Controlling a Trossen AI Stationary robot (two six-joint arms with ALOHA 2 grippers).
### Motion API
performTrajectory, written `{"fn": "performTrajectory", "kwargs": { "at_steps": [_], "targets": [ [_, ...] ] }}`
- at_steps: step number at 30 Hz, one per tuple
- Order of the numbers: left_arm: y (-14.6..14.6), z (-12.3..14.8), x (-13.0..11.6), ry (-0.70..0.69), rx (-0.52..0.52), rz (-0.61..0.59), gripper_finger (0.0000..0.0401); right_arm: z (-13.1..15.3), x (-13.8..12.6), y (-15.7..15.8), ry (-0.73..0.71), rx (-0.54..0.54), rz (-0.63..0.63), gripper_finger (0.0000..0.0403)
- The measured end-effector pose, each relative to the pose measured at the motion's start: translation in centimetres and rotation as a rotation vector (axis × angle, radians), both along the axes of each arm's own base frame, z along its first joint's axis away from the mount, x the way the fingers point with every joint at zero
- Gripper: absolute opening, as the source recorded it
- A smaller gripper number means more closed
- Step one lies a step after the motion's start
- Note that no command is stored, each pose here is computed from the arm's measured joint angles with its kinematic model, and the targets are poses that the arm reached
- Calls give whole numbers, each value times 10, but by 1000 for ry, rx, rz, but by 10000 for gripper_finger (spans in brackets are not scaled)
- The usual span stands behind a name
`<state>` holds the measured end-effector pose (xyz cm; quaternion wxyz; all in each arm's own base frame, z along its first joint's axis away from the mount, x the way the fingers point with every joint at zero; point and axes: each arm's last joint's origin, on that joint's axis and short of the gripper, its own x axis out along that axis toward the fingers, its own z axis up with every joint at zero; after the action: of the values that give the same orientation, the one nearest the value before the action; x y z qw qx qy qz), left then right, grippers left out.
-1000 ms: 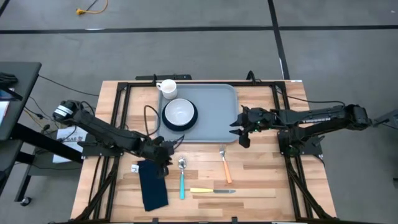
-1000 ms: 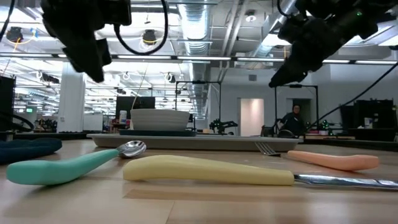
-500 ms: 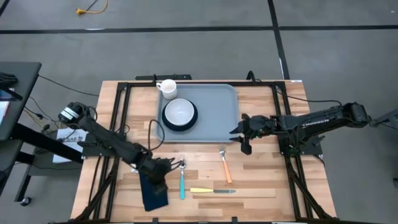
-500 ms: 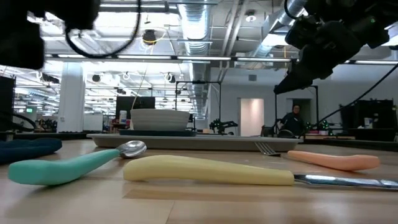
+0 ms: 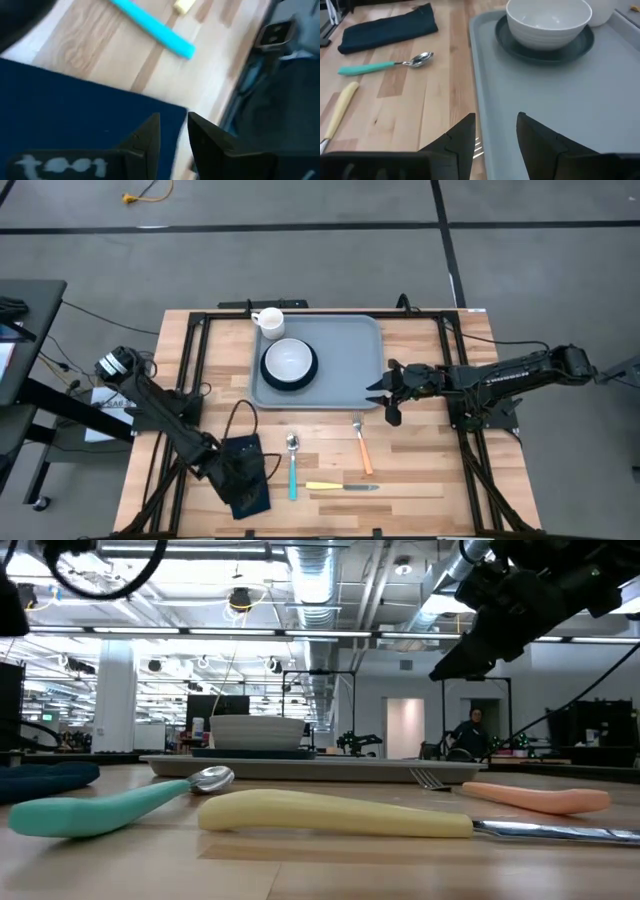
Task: Set up tray
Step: Put the blue napkin on the gray serving tray to the right of the green plate
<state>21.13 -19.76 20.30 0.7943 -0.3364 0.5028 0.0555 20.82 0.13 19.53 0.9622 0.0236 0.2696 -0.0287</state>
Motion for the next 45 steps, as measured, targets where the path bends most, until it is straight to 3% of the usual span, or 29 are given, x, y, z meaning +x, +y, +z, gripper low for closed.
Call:
{"fn": "performTrajectory", "kwargs": {
  "at_steps": [6, 10, 17, 25, 30, 45],
  "targets": [
    [-16, -43, 7, 193, -28, -107, 87, 0, 0, -5, 2, 0, -26, 133],
    [-25, -65, 13, 228, -30, -187, 87, 0, 0, -10, -1, 1, -48, 134],
    [-39, -56, 17, 214, 22, -218, 86, 0, 0, -13, -1, 2, -64, 133],
    [-49, -36, 24, 197, -5, -222, 86, 1, 0, -14, -6, 2, -68, 133],
    [-52, -34, 28, 140, -32, -203, 86, 1, 0, -14, -6, 2, -68, 134],
    [-49, -36, 25, 199, -21, -188, 86, 1, 0, -14, -6, 2, -68, 134]
  ]
}}
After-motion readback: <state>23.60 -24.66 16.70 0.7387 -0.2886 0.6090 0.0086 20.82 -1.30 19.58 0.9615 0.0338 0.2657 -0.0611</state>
